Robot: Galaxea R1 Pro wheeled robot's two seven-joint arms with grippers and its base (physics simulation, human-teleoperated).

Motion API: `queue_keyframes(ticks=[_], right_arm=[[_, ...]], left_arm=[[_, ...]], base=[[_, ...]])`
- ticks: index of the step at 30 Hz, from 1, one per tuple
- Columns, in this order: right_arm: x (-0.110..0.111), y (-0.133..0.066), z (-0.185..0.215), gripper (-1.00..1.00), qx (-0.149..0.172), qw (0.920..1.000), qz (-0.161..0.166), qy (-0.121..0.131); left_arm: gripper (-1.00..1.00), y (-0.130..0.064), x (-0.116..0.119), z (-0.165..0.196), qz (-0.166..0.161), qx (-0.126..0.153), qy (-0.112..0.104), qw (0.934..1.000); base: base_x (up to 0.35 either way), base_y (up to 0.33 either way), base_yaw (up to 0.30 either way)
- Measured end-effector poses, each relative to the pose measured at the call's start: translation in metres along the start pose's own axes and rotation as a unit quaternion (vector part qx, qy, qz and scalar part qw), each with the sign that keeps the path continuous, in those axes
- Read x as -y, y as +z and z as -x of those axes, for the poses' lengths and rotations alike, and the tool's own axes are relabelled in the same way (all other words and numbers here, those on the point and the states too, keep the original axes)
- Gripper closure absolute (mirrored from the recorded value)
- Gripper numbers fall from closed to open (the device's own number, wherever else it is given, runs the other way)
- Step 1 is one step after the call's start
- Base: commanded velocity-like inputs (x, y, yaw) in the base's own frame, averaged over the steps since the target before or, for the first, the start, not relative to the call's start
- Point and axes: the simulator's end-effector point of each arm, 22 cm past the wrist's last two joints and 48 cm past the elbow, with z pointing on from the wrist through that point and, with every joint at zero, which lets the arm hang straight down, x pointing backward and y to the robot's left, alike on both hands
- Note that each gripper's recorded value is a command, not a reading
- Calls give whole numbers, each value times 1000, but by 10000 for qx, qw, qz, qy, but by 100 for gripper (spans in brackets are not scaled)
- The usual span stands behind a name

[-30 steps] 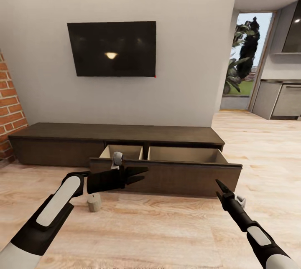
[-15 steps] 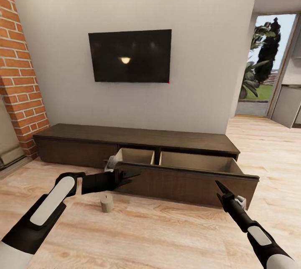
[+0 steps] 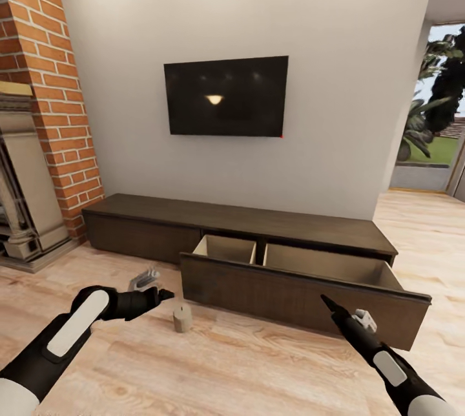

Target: Place each of the two pumpkins and all three candles from the living room inside a cabinet in the living room (use any cabinet), then make sure every cabinet is closed, and position the cauldron so it is next to a table in the living room.

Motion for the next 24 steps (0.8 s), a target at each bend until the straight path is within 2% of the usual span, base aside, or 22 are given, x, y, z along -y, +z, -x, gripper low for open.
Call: queue_keyframes(ticks=[3, 7, 11, 13, 17, 19, 21, 24], right_arm=[[6, 0, -1, -100, -73, 9995, -295, -101], [19, -1, -11, -100, -238, 9973, -643, -270], [27, -3, -19, -100, -338, 9959, -768, -332], [32, -5, -25, -100, -405, 9952, -834, -325], [47, -9, -34, -100, -621, 9896, -1135, -636], [53, -10, -40, -100, -705, 9863, -1287, -758], [51, -8, -51, -100, -789, 9848, -1325, -803], [49, -7, -56, -100, -830, 9842, -1331, -825]], left_arm=[[-100, 8, -31, -7, 468, -11, -46, 9989], [-100, 17, -46, -8, 706, 137, -174, 9973], [-100, 20, -54, -11, 807, 143, -233, 9964], [-100, 24, -65, -19, 912, 71, -329, 9953], [-100, 39, -90, -37, 1144, 84, -703, 9909], [-100, 45, -90, -41, 1173, 135, -797, 9898], [-100, 49, -104, -51, 1328, 130, -919, 9868], [-100, 51, -115, -51, 1458, 253, -960, 9843]], base=[[0, 0, 246], [0, 0, 281], [0, 0, 290], [0, 0, 292], [0, 45, 292], [0, 216, 292], [0, 254, 292], [0, 271, 293]])
